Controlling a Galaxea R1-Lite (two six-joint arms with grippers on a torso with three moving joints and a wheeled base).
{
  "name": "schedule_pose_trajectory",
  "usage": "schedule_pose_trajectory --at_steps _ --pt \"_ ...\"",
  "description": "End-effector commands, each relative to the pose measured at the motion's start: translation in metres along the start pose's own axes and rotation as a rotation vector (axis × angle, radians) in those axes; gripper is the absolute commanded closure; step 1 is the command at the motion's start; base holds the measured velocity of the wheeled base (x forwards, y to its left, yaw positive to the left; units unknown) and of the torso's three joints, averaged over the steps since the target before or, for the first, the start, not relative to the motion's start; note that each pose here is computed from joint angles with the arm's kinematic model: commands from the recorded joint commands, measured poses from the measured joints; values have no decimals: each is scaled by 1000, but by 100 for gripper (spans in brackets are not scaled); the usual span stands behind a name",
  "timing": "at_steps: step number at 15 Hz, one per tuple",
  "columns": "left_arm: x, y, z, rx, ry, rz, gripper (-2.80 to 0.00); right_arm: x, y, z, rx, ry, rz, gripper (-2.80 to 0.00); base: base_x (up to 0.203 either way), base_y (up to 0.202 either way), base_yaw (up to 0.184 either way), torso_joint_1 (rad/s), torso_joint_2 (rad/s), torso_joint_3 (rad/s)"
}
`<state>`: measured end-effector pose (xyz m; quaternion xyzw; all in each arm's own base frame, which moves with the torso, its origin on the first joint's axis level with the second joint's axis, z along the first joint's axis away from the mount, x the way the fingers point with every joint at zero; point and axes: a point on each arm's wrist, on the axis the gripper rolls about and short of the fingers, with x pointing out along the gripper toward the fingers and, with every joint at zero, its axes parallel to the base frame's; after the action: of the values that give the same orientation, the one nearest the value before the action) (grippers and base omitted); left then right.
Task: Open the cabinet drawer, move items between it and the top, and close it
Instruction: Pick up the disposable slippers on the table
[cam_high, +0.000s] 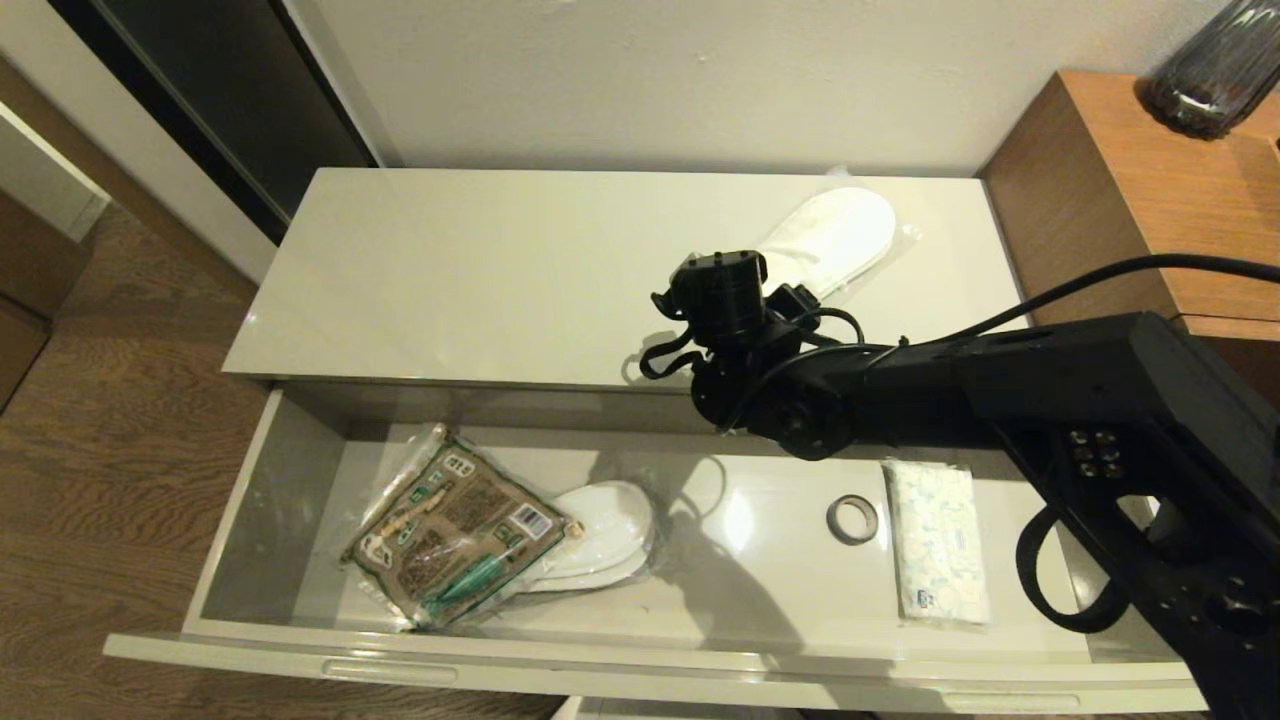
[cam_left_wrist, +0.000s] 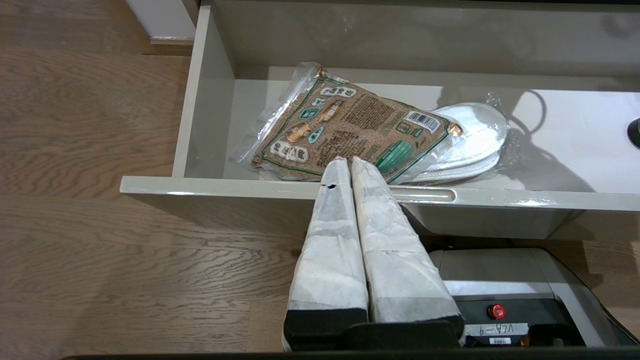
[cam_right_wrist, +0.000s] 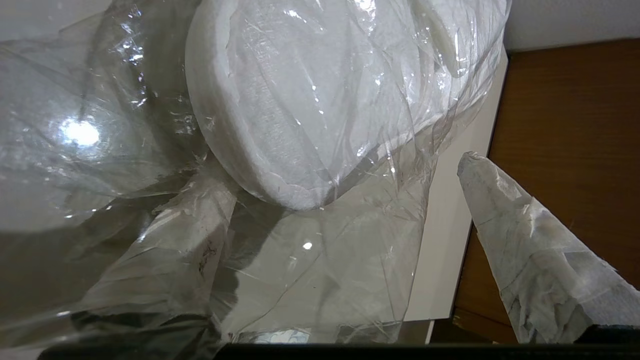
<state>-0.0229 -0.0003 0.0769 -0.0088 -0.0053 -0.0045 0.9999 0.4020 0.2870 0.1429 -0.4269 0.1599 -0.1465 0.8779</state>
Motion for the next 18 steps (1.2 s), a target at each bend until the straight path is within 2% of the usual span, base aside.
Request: schedule_pose_trajectory --at_steps 1,4,5,7,8,13,16,18 --pt "0 0 0 -1 1 1 0 11 19 -6 -15 11 -4 -280 0 0 0 0 0 0" --pt "0 0 0 -1 1 1 0 16 22 -7 -2 9 -11 -280 0 0 0 0 0 0" --pt "0 0 0 -1 1 1 0 19 29 -8 8 2 -12 -280 0 0 0 0 0 0" --pt "0 0 0 -1 1 0 0 23 33 -6 40 -36 -24 -280 0 0 0 0 0 0" --pt "0 0 0 -1 1 1 0 23 35 -6 37 -40 -26 0 0 0 0 0 0 0" --pt "0 0 0 -1 1 1 0 33 37 -3 62 -103 -66 0 0 0 0 0 0 0" --pt "0 0 0 -1 1 1 0 42 38 -7 84 -109 -92 0 0 0 0 0 0 0" --pt "0 0 0 -1 1 1 0 45 29 -7 115 -116 -113 0 0 0 0 0 0 0"
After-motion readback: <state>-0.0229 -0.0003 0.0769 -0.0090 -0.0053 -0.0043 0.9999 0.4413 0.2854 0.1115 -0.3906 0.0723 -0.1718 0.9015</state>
